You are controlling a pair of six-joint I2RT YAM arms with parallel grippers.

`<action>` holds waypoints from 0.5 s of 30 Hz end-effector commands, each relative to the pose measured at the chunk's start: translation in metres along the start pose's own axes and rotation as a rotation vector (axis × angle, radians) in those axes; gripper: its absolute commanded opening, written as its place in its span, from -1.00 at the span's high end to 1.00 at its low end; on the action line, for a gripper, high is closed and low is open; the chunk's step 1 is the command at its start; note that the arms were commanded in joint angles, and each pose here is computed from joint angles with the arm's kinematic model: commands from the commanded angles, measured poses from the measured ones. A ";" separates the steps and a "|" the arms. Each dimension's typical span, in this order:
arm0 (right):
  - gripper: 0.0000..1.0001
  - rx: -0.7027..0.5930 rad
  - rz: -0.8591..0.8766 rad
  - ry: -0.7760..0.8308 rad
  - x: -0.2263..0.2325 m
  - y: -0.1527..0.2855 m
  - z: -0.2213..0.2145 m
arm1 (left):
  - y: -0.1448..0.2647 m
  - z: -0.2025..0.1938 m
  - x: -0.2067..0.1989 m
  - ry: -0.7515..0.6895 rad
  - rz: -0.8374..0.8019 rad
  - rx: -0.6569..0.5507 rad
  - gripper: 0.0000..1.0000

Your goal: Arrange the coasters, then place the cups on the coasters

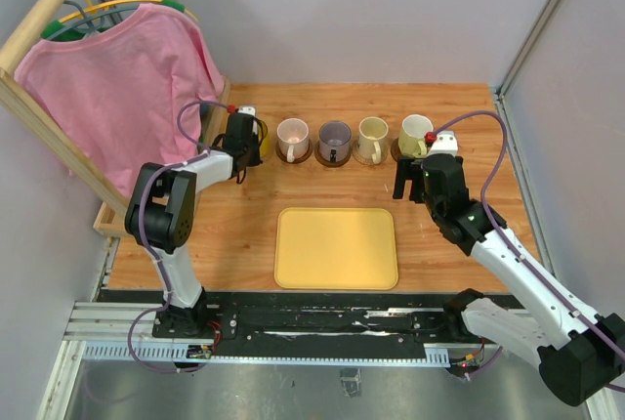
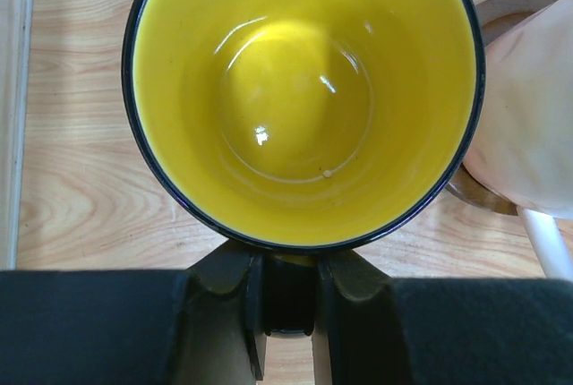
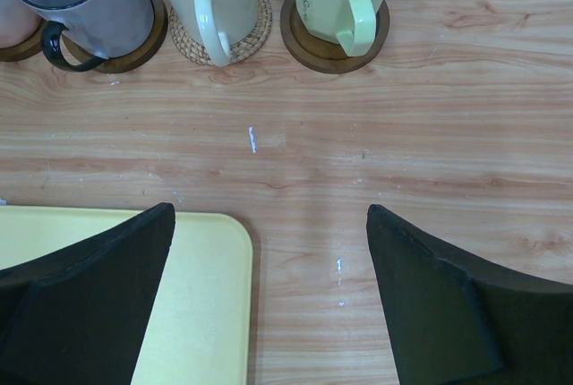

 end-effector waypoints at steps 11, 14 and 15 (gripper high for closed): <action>-0.79 -0.004 0.006 -0.035 -0.001 -0.002 -0.001 | 0.031 0.036 0.016 0.017 0.067 -0.091 -0.21; -0.79 -0.007 0.009 -0.039 -0.001 -0.001 -0.002 | 0.038 0.036 0.015 0.028 0.054 -0.090 -0.29; -0.79 -0.011 0.009 -0.040 -0.002 0.000 -0.001 | 0.041 0.035 0.015 0.031 0.052 -0.091 -0.30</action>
Point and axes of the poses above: each gripper's point midway between its finger pads, its own y axis back along the fingers, its own x axis along the line the jaws close on, z = x × y, the point moved 5 cm from there along y, back along the fingers, and after that the axes turned 11 degrees about -y, right-handed, at the moved point
